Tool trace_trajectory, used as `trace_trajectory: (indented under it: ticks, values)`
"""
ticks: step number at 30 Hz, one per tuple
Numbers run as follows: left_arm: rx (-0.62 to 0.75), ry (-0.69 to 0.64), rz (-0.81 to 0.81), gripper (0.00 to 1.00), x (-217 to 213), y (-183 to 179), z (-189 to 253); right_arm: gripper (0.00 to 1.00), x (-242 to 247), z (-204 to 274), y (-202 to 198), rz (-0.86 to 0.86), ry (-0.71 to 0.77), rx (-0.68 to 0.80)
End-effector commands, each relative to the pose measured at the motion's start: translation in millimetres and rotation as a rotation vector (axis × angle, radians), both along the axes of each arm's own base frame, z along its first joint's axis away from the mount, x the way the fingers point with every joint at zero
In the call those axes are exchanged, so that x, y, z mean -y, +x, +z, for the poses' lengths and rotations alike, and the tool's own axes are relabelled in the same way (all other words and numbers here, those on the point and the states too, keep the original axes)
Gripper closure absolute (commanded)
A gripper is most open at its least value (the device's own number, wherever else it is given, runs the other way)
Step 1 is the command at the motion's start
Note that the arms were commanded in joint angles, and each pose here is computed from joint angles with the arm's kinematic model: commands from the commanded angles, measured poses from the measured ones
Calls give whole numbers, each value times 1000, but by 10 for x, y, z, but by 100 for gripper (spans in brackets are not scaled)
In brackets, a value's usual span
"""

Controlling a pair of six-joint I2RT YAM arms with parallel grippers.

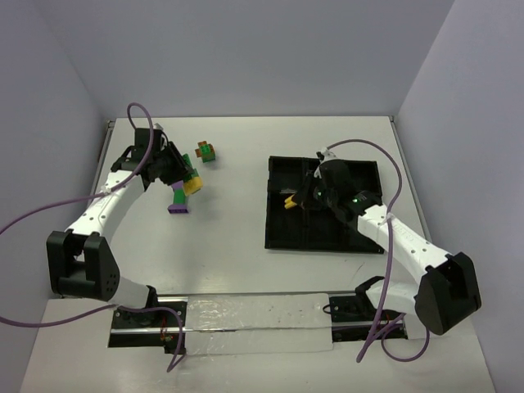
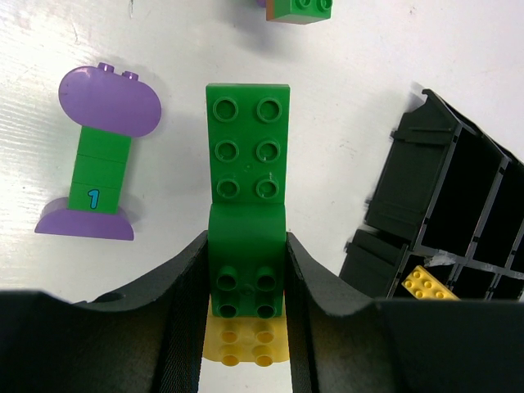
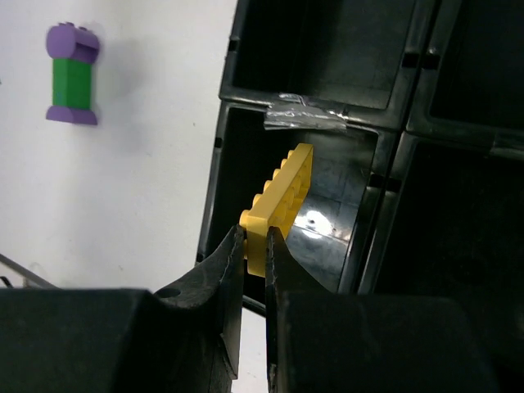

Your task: Sort the legos into containers by color

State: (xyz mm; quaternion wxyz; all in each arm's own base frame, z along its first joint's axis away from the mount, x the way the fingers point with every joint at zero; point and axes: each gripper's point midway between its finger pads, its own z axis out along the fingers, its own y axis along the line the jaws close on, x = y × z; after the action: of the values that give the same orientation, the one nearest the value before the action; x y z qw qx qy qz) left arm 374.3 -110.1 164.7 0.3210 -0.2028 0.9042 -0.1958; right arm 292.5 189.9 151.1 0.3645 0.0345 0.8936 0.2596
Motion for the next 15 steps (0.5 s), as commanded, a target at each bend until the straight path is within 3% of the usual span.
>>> trace_trajectory:
  ticks: [1,9,12,15]
  values:
    - [50,-31,20,100,16,127,202,100,-25,24,36,11,-12,58]
    - [51,-31,27,100,8,123,215,97,-178,-59,8,52,12,134]
    - [48,-42,21,100,33,138,220,45,-172,-156,-57,57,-10,122]
    - [53,-49,23,100,46,168,250,22,-120,-86,-73,44,-26,141]
